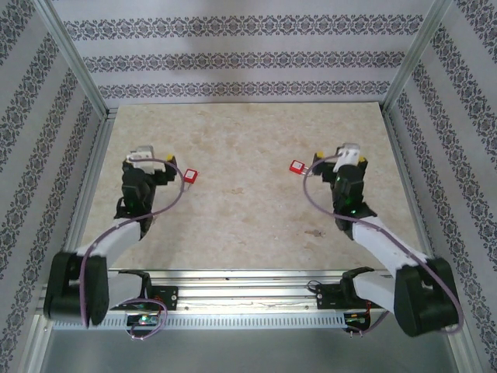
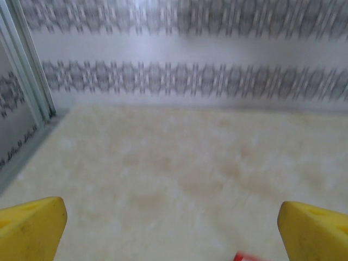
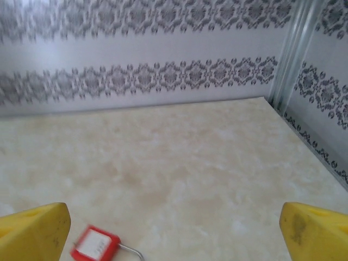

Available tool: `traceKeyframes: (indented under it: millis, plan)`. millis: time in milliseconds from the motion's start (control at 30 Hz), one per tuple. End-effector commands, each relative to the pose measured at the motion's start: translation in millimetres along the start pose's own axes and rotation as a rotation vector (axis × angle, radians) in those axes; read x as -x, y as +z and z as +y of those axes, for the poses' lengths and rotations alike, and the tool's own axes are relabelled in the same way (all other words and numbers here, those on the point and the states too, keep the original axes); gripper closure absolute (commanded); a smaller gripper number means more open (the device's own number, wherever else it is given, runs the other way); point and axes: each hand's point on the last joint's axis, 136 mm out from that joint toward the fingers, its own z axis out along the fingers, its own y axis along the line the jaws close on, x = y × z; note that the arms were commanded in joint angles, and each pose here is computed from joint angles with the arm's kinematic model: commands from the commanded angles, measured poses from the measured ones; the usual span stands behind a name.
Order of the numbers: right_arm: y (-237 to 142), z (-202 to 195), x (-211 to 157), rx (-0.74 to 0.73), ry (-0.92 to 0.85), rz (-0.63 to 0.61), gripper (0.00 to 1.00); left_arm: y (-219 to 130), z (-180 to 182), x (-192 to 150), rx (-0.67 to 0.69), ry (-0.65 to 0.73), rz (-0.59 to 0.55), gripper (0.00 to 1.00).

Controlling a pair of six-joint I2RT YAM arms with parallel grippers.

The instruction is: Unlock with the key

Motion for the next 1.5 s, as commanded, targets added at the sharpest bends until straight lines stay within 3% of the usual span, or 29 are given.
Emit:
traceKeyframes:
  millis: [0,200,333,467,767,967,1467]
  plan:
    - [-20.7,-6.2,-46.7,-0.044,0.162,0.36,0.02,-14.8,-12.6,19.0,-0.05,-0.148,0.099,0.0]
    - [-32.5,5.1,-77.0,-0.076,0.32,0.703,0.03,-49.7,-70.8,39.0,-0.318,-0.253,0.231,0.0]
    - [-24.2,22.7,-88.4,-0.023,0.317,0.785,0.16,-81.5,-109.2,38.7,-0.471,-0.198,0.248,0.0]
    - [-41.8,21.4,-103.9,-0.052,0.247,0.889,0.25,-109.6,-129.4,31.8,-0.561,-0.165,0.272,0.0]
    - [-126.1,0.5,-162.5,-0.132,0.278,1.06,0.36,-139.4,-128.6,17.1,-0.594,-0.208,0.327,0.01]
    - [-157.3,-5.0,-198.5,-0.18,0.311,1.126,0.43,-142.3,-124.3,14.8,-0.58,-0.218,0.324,0.0]
    - [-137.8,-5.2,-228.6,-0.22,0.288,1.134,0.6,-148.4,-115.7,11.1,-0.553,-0.216,0.32,0.0]
